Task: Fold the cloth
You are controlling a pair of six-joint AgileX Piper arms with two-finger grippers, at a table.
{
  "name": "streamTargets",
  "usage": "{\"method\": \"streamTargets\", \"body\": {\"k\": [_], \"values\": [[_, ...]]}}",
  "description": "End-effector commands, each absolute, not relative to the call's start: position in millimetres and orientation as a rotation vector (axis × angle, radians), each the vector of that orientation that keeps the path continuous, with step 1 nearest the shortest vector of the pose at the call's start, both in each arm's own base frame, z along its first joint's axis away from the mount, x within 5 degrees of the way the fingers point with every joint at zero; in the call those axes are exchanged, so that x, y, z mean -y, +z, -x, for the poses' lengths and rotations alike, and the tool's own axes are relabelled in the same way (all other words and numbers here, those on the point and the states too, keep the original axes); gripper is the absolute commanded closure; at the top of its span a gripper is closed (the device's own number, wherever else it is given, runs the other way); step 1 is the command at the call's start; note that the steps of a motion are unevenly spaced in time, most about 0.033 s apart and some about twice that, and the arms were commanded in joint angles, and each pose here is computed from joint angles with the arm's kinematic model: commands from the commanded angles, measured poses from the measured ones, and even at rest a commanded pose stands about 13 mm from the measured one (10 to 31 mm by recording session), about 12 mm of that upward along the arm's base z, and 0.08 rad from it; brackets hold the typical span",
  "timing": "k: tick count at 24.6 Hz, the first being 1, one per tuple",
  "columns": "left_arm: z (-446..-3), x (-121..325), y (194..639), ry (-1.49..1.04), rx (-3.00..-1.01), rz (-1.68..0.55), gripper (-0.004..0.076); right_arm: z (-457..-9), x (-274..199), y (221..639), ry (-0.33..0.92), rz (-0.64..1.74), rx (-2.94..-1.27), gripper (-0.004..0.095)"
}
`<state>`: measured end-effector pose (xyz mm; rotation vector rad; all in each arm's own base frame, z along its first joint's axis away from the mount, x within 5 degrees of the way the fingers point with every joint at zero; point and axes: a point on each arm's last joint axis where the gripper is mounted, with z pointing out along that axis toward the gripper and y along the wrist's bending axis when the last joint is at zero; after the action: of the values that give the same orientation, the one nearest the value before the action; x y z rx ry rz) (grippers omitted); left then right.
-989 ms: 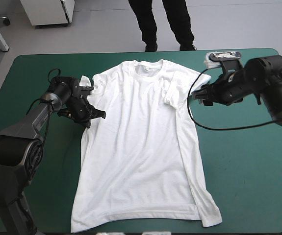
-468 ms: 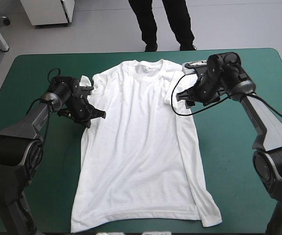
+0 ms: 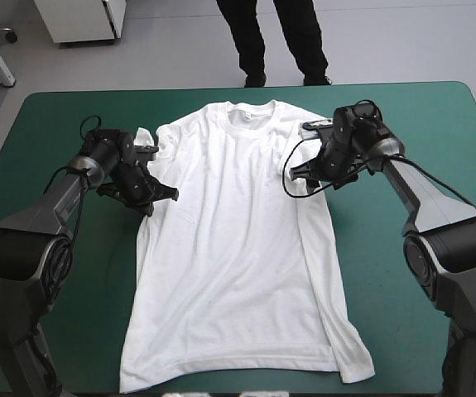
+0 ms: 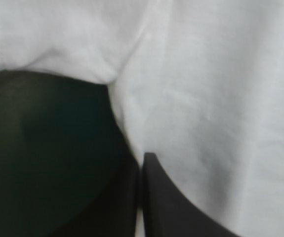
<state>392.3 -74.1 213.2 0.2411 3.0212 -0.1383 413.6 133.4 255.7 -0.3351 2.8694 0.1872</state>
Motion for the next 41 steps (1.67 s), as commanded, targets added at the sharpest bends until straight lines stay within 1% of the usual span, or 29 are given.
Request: {"method": "streamTargets", "body": {"k": [1,4,7,10,11,12,13,14,15,16,19,20,26,34,41], "values": [[-391,82,227,-0.220,-2.968,-0.221,0.0731,-414,-138,275,0.212,0.336,-2.791,0.0351],[-392,82,227,-0.220,-2.966,-0.220,0.0731,-416,-149,258,0.203,0.354,-2.829,0.0378],[-392,82,227,-0.220,-2.966,-0.220,0.0731,-418,-152,247,0.214,0.316,-2.859,0.0395],[-392,82,227,-0.220,-2.966,-0.220,0.0731,-416,-152,233,0.193,0.328,-2.947,0.0401],[-392,82,227,-0.220,-2.966,-0.220,0.0731,-416,-152,230,0.189,0.328,-2.965,0.0421],[-392,82,227,-0.220,-2.964,-0.220,0.0731,-415,-151,229,0.185,0.327,-2.980,0.0468],[-392,82,227,-0.220,-2.964,-0.220,0.0731,-415,-151,228,0.181,0.326,-2.988,0.0545],[-392,82,227,-0.220,-2.964,-0.220,0.0731,-414,-150,229,0.166,0.315,-2.995,0.0760],[-392,82,227,-0.220,-2.964,-0.220,0.0731,-414,-148,231,0.146,0.314,-2.992,0.0876],[-391,82,229,-0.221,-2.957,-0.220,0.0733,-413,-145,235,0.107,0.303,-2.987,0.0916],[-387,81,245,-0.221,-2.916,-0.228,0.0733,-409,-138,255,0.030,0.317,-2.936,0.0926],[-384,80,255,-0.218,-2.888,-0.250,0.0733,-405,-134,271,0.003,0.321,-2.895,0.0925],[-381,80,300,-0.226,-2.769,-0.260,0.0733,-389,-120,321,-0.073,0.317,-2.755,0.0925],[-379,80,384,-0.237,-2.565,-0.279,0.0733,-358,-105,389,-0.074,0.289,-2.523,0.0925],[-360,77,455,-0.242,-2.337,-0.276,0.0733,-329,-93,443,-0.046,0.240,-2.302,0.0925]]}}
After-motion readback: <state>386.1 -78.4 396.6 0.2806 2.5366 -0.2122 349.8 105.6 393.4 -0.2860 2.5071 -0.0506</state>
